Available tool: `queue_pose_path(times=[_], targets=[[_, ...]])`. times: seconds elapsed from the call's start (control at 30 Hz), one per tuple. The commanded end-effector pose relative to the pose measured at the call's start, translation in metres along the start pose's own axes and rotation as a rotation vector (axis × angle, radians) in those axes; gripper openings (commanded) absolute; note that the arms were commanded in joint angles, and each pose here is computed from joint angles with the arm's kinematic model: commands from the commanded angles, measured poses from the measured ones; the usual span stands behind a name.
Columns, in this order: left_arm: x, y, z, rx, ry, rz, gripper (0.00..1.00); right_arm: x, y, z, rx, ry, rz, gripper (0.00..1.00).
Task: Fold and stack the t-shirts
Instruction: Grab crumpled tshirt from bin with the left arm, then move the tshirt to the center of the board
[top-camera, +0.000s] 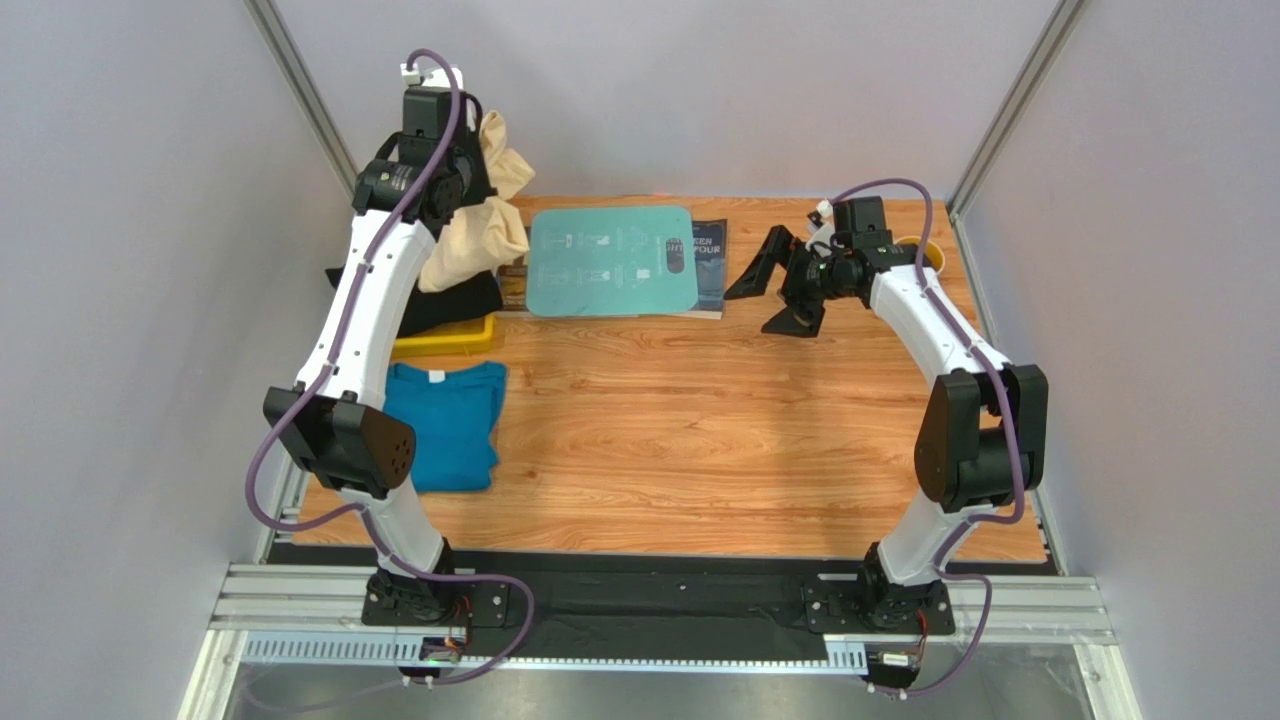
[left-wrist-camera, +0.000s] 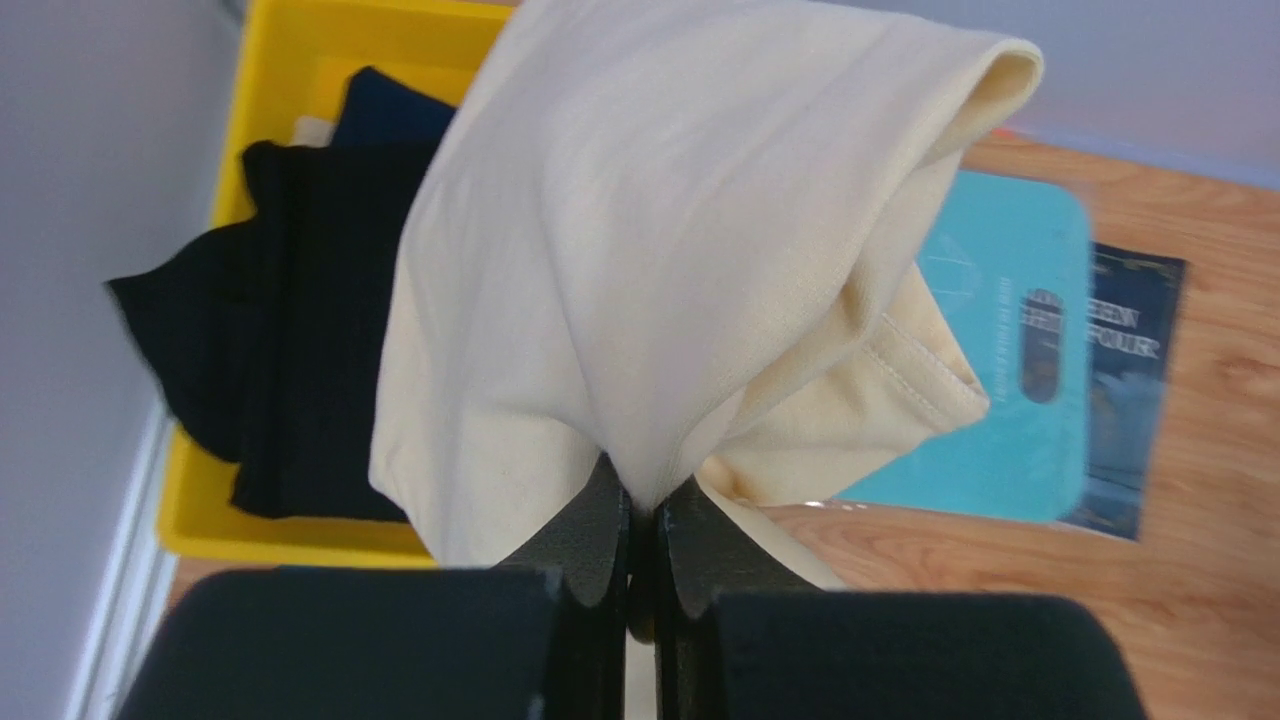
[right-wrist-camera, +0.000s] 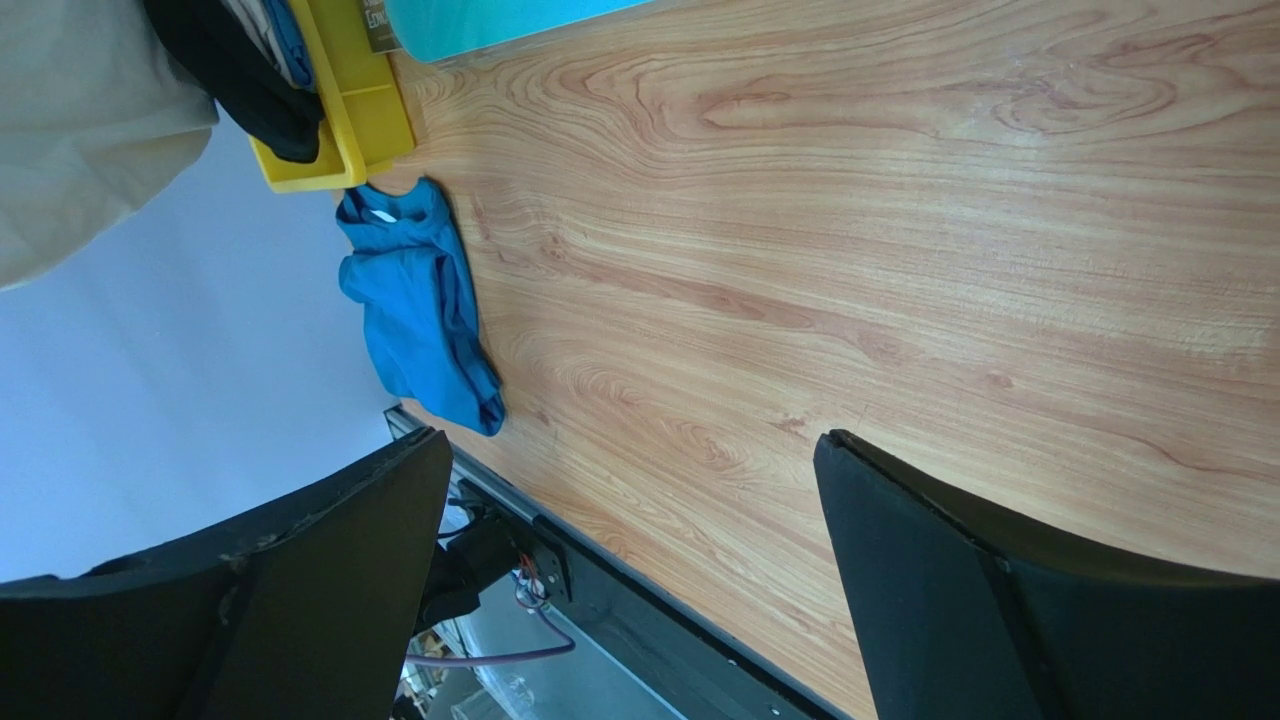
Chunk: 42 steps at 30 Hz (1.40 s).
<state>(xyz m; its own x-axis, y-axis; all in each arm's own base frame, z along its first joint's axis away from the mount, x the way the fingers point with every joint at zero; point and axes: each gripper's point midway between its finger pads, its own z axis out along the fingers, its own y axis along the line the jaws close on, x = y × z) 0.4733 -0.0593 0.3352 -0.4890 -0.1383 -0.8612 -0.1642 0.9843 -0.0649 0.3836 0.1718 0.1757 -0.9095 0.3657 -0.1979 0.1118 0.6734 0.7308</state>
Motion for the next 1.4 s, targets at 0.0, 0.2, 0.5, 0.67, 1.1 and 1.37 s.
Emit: queue_pose_path(times=[0.0, 0.2, 0.5, 0.67, 1.1, 1.37], targets=[[-0.023, -0.075, -0.04, 0.393, -0.073, -0.025, 0.0, -0.021, 0.019, -0.008, -0.024, -0.066, -0.075, 1.0], [0.043, -0.164, -0.058, 0.737, 0.085, 0.042, 0.0, -0.046, 0.031, -0.019, 0.0, -0.155, -0.097, 1.0], [0.152, -0.211, -0.058, 0.916, 0.403, -0.02, 0.0, -0.063, 0.026, -0.04, 0.053, -0.233, -0.053, 1.0], [0.204, -0.227, -0.066, 0.969, 0.615, 0.012, 0.0, -0.073, 0.008, -0.047, 0.091, -0.248, -0.007, 1.0], [0.306, -0.22, -0.119, 1.059, 1.048, 0.169, 0.0, -0.061, -0.02, -0.035, 0.113, -0.174, 0.035, 1.0], [0.298, -0.21, -0.128, 1.06, 0.981, 0.199, 0.07, -0.033, -0.03, -0.026, 0.097, -0.08, 0.064, 1.0]])
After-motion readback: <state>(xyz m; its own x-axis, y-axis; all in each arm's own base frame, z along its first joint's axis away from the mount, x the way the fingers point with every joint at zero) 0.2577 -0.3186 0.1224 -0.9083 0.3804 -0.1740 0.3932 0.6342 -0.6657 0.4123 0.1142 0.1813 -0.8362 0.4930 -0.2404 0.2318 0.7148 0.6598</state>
